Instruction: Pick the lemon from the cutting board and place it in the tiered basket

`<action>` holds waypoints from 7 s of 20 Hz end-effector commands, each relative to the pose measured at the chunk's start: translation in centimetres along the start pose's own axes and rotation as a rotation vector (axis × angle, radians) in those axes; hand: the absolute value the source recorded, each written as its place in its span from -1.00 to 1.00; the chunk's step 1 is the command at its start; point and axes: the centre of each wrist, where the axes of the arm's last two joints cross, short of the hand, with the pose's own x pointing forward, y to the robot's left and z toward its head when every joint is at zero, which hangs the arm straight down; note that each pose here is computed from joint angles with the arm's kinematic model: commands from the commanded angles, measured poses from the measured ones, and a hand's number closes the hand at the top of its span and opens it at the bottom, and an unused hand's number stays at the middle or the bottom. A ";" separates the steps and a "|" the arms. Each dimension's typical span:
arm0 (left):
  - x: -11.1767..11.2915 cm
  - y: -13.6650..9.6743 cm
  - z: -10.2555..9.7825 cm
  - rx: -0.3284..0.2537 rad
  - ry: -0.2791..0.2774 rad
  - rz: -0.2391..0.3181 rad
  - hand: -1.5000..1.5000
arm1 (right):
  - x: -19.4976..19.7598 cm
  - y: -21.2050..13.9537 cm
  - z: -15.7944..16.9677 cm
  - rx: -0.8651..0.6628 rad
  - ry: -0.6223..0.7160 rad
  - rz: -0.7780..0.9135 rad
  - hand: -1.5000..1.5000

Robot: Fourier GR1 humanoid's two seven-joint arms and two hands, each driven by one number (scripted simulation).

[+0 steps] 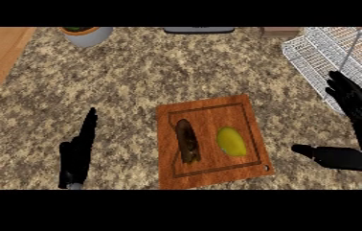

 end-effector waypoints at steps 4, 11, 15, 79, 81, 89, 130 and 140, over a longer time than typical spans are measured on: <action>-0.4 -0.2 0.3 -0.010 0.052 -0.002 0.00 | 6.1 -0.3 1.5 0.222 0.121 0.450 -1.00; 1.4 -0.8 -1.2 -0.029 0.042 -0.008 0.00 | 9.3 4.0 4.2 0.137 0.178 0.645 -1.00; -0.6 -0.9 0.4 -0.031 0.032 -0.009 0.00 | 9.1 7.8 2.7 0.119 0.222 0.684 -1.00; -0.3 -1.4 0.2 -0.040 0.042 -0.006 0.00 | -0.4 21.0 -2.5 0.449 0.570 0.998 1.00; -1.2 0.4 -1.3 -0.027 0.048 0.003 0.00 | -0.4 20.3 -3.4 0.445 0.533 0.963 1.00; -1.6 0.9 1.1 -0.012 0.050 -0.018 0.00 | -3.6 17.7 -2.2 0.279 0.506 1.110 1.00; 0.4 -0.4 -0.8 -0.027 0.033 -0.018 0.00 | 16.6 -14.3 -7.4 -0.940 0.561 0.710 1.00; 0.1 -1.5 0.6 -0.035 0.041 -0.017 0.00 | 12.3 -15.6 -13.5 -0.833 0.585 0.738 1.00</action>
